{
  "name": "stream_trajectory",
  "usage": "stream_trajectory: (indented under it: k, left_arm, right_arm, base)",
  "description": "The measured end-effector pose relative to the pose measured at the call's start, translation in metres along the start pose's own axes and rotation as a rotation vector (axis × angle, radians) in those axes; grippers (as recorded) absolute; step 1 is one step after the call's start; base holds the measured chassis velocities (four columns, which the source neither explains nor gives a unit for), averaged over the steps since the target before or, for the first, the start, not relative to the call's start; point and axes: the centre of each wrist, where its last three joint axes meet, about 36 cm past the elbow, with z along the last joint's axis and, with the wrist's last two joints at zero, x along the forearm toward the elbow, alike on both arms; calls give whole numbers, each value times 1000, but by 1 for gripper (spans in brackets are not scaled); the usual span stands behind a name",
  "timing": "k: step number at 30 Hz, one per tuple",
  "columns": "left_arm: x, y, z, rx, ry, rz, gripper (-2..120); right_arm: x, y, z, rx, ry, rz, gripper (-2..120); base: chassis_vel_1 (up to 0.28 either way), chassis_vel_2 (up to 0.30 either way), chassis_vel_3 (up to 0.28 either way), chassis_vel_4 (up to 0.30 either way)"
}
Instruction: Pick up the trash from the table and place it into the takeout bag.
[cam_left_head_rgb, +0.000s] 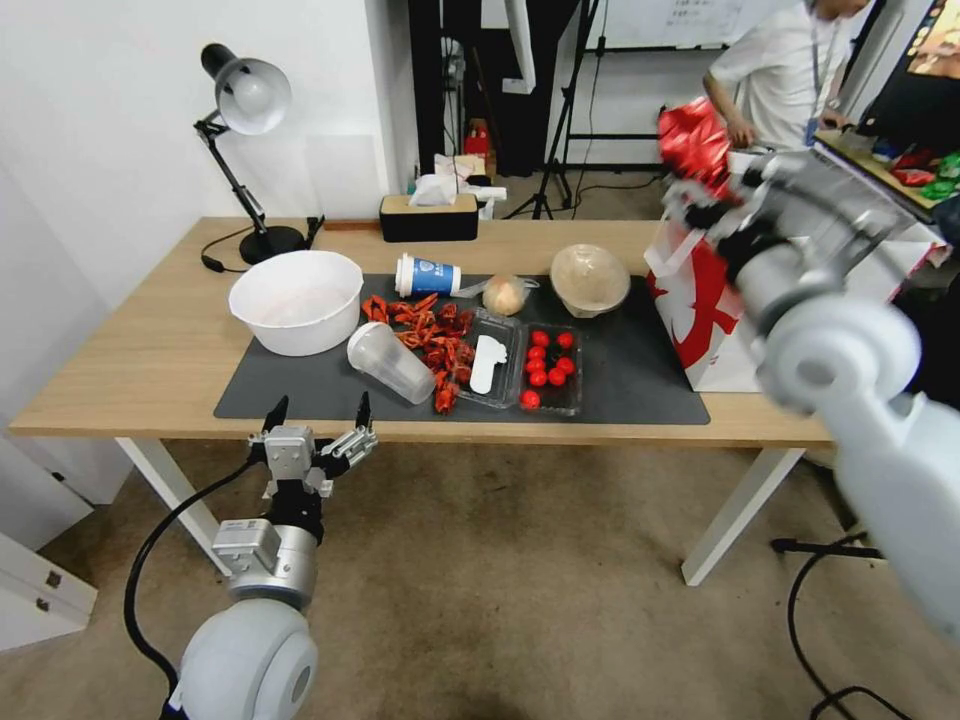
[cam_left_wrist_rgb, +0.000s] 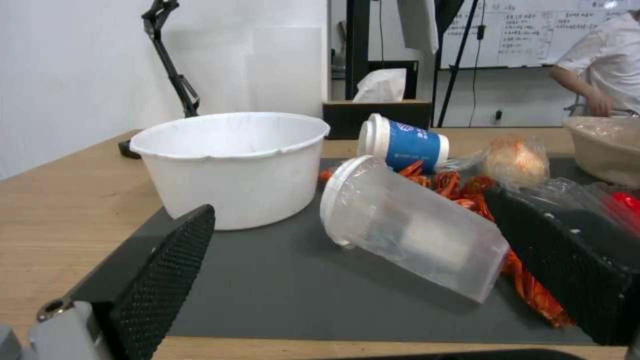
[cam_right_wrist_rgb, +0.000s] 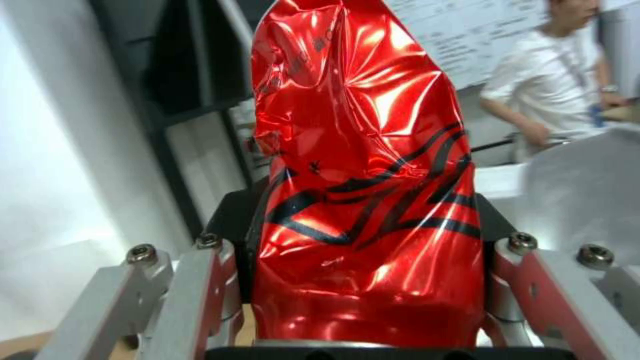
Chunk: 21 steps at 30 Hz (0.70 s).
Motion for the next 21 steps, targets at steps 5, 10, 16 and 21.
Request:
stream_trajectory:
  k: [5, 10, 16, 21]
  left_arm:
    - [-2, 1, 2, 3, 1, -9, 100]
    - [-3, 2, 4, 4, 5, -10, 100]
    - [-4, 4, 9, 2, 19, -10, 100]
    - [-7, 5, 8, 1, 13, -8, 100]
  right_arm:
    - [-14, -17, -9, 34, 20, 104, 48]
    - [-22, -27, -9, 45, 38, 147, 48]
    - [-28, -34, -7, 55, 41, 178, 48]
    - [-30, -39, -5, 83, 40, 206, 61]
  base:
    - [0, 0, 0, 0]
    - [0, 0, 0, 0]
    - [0, 0, 0, 0]
    - [0, 0, 0, 0]
